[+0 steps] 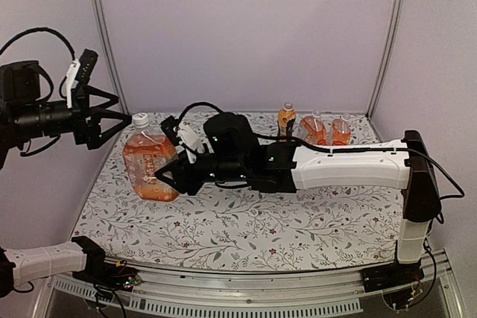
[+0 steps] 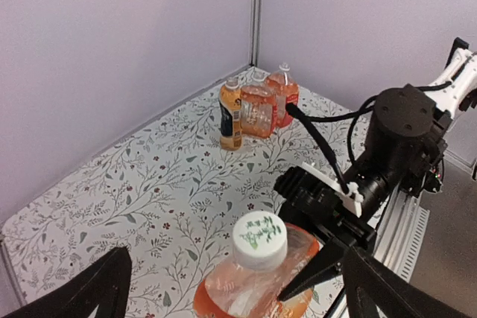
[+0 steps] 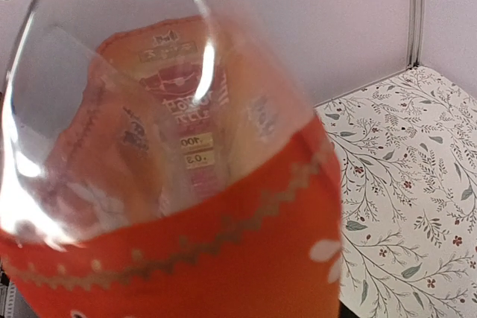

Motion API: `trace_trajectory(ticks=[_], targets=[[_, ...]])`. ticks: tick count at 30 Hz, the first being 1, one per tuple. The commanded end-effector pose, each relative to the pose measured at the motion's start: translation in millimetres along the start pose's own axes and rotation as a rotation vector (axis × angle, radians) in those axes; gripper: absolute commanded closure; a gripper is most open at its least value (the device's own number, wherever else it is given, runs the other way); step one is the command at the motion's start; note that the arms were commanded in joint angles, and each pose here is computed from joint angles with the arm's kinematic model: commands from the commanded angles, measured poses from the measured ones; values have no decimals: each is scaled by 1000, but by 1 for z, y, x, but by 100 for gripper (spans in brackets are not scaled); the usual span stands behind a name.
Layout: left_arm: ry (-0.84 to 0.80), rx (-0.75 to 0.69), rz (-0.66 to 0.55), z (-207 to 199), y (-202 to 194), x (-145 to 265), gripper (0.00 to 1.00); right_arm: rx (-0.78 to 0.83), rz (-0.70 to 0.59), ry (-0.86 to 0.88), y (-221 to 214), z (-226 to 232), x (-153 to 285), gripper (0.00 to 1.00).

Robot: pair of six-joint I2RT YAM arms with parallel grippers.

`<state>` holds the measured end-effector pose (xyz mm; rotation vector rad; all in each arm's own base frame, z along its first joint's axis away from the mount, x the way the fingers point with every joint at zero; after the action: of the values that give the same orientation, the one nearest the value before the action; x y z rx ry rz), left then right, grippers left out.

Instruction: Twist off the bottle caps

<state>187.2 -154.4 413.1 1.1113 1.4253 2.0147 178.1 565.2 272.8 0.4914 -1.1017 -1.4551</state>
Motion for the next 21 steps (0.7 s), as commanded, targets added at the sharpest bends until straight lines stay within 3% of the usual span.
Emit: trace_trajectory(ticks=[1, 4, 9, 18, 21], targets=[[17, -228, -247, -34, 8, 48, 0, 83, -88, 245, 38, 49, 42, 65], [-72, -275, -292, -61, -17, 53, 0, 120, -122, 352, 47, 70, 64, 65], [-278, -253, -267, -91, -48, 44, 4, 157, -164, 427, 61, 91, 87, 65], [-352, -200, -303, -89, -28, 33, 11, 185, -187, 435, 67, 102, 83, 66], [-395, -190, -320, -94, -26, 33, 18, 185, -189, 426, 67, 101, 79, 66]])
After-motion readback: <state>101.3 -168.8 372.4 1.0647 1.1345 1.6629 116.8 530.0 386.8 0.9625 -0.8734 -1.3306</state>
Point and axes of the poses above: each gripper's point midway between its finger pads, its own x axis back along the fingers, its own z axis along the line the jaws close on, y = z × x, the point moved 2 cm from there along x, back along the fingers, and after that the axes turned 14 degrees about -x, right-handed, at the moved point
